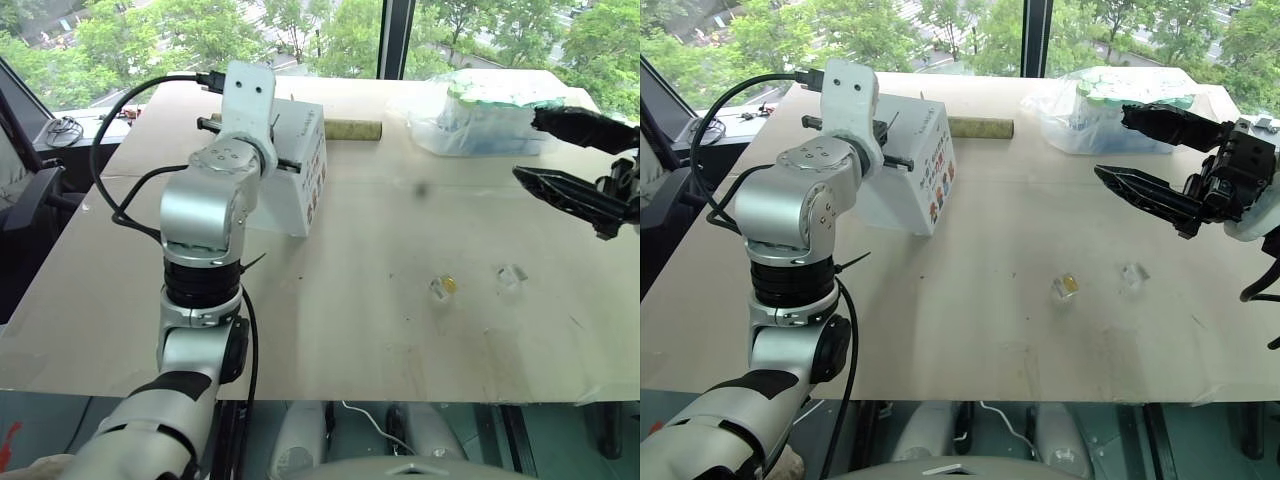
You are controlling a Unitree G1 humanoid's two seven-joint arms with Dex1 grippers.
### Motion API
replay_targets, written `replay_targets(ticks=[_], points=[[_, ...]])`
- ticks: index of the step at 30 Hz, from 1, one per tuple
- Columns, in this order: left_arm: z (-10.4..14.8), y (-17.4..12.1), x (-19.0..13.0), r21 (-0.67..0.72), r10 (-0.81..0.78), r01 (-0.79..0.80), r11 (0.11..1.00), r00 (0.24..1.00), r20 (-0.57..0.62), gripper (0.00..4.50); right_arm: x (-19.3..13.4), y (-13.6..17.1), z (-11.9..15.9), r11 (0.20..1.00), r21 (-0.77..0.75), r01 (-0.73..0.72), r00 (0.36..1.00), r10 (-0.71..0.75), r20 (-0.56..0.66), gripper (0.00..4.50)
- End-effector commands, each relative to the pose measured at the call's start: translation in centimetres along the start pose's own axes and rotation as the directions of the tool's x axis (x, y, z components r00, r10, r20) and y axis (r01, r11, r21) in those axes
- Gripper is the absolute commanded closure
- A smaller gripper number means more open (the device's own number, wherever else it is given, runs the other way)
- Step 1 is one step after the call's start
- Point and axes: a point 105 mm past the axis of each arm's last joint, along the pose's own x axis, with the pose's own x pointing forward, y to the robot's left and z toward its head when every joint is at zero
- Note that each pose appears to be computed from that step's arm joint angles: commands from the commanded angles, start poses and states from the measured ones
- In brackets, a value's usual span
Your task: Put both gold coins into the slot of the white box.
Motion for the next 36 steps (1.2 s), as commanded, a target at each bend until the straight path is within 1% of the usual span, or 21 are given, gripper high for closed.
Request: replay_targets(ticks=[1,2,3,6,7,9,10,11,13,14,16,17,19,21,22,23,24,27,28,30,36], points=[[0.4,-0.1,-0.2,-0.010,-0.021,0.021,1.000,0.999,0.032,3.66,-0.5,-0.1,1.0,0.999,-0.049,0.013,1.000,-0.013,0.010,0.74],[0.3,-0.1,-0.3,-0.015,-0.016,0.017,1.000,1.000,0.027,3.43,-0.5,-0.1,1.0,0.999,-0.049,0.014,1.000,-0.013,0.009,0.74],[0.4,0.0,-0.3,-0.011,-0.003,0.004,1.000,0.999,0.033,2.83,-0.5,-0.1,1.0,0.999,-0.049,0.015,1.000,-0.015,0.007,0.74],[0.7,0.2,-0.4,-0.009,0.022,-0.021,1.000,0.999,0.046,1.46,-0.5,-0.1,0.9,0.999,-0.047,0.018,1.000,-0.017,0.002,0.74],[1.0,0.2,-0.6,-0.003,0.017,-0.017,1.000,0.998,0.061,0.92,-0.5,-0.2,0.8,0.999,-0.047,0.020,1.000,-0.020,-0.002,0.74],[2.3,0.3,-1.1,-0.011,0.015,-0.014,1.000,0.990,0.141,0.03,-0.5,-0.2,0.3,0.999,-0.043,0.032,0.999,-0.034,-0.033,0.74],[3.2,-0.3,-1.6,-0.007,-0.031,0.033,0.999,0.979,0.204,0.03,-0.5,-0.2,-0.2,0.998,-0.044,0.042,0.997,-0.044,-0.060,0.74],[4.1,-1.3,-2.3,0.001,-0.123,0.127,0.992,0.954,0.272,0.03,-0.5,-0.2,-1.1,0.998,-0.034,0.052,0.993,-0.056,-0.105,0.74],[4.7,-3.2,-4.1,0.040,-0.303,0.309,0.950,0.883,0.358,0.03,-0.6,-0.2,-3.4,0.995,-0.031,0.096,0.971,-0.101,-0.216,0.74],[4.9,-3.9,-4.9,0.047,-0.386,0.401,0.915,0.834,0.394,0.03,-0.7,0.0,-4.9,0.993,-0.022,0.114,0.954,-0.115,-0.275,0.74],[4.7,-5.3,-6.4,0.063,-0.540,0.575,0.816,0.718,0.439,0.03,-0.8,0.8,-7.3,0.989,-0.010,0.145,0.922,-0.139,-0.362,0.74],[4.5,-5.6,-7.0,0.070,-0.588,0.630,0.774,0.671,0.451,0.03,-0.8,1.0,-7.9,0.988,-0.011,0.154,0.911,-0.146,-0.385,0.74],[3.7,-6.8,-8.7,0.119,-0.719,0.761,0.637,0.531,0.449,0.03,-0.8,1.6,-9.2,0.986,-0.043,0.161,0.888,-0.164,-0.430,0.74],[-1.0,-8.4,-11.2,0.224,-0.895,0.888,0.402,0.329,0.303,0.03,-0.8,3.5,-13.1,0.966,0.077,0.249,0.850,-0.179,-0.495,0.74],[-2.7,-8.6,-12.1,0.247,-0.933,0.915,0.319,0.258,0.249,0.03,-0.9,4.2,-14.4,0.945,0.139,0.295,0.835,-0.184,-0.519,0.74],[-4.1,-8.7,-12.5,0.255,-0.955,0.929,0.270,0.224,0.196,0.03,-1.0,4.8,-15.2,0.931,0.169,0.323,0.822,-0.188,-0.537,0.74],[-4.9,-8.6,-12.6,0.264,-0.964,0.934,0.243,0.203,0.170,0.03,-1.1,5.0,-15.7,0.921,0.179,0.346,0.812,-0.198,-0.549,0.74],[-7.0,-8.4,-12.8,0.291,-0.985,0.942,0.168,0.147,0.092,0.00,-1.1,5.5,-17.2,0.910,0.152,0.385,0.772,-0.228,-0.594,1.53],[-7.4,-8.4,-12.9,0.304,-0.990,0.942,0.142,0.127,0.068,0.00,-1.2,5.7,-17.7,0.910,0.134,0.392,0.756,-0.236,-0.611,1.96],[-7.5,-8.4,-13.0,0.302,-0.993,0.946,0.115,0.099,0.071,0.00,-1.1,5.9,-18.2,0.902,0.136,0.410,0.744,-0.244,-0.622,1.96],[-8.0,-8.0,-12.7,0.294,-0.995,0.951,0.095,0.081,0.059,0.00,-0.2,5.8,-18.8,0.875,0.155,0.458,0.743,-0.281,-0.608,1.96]])
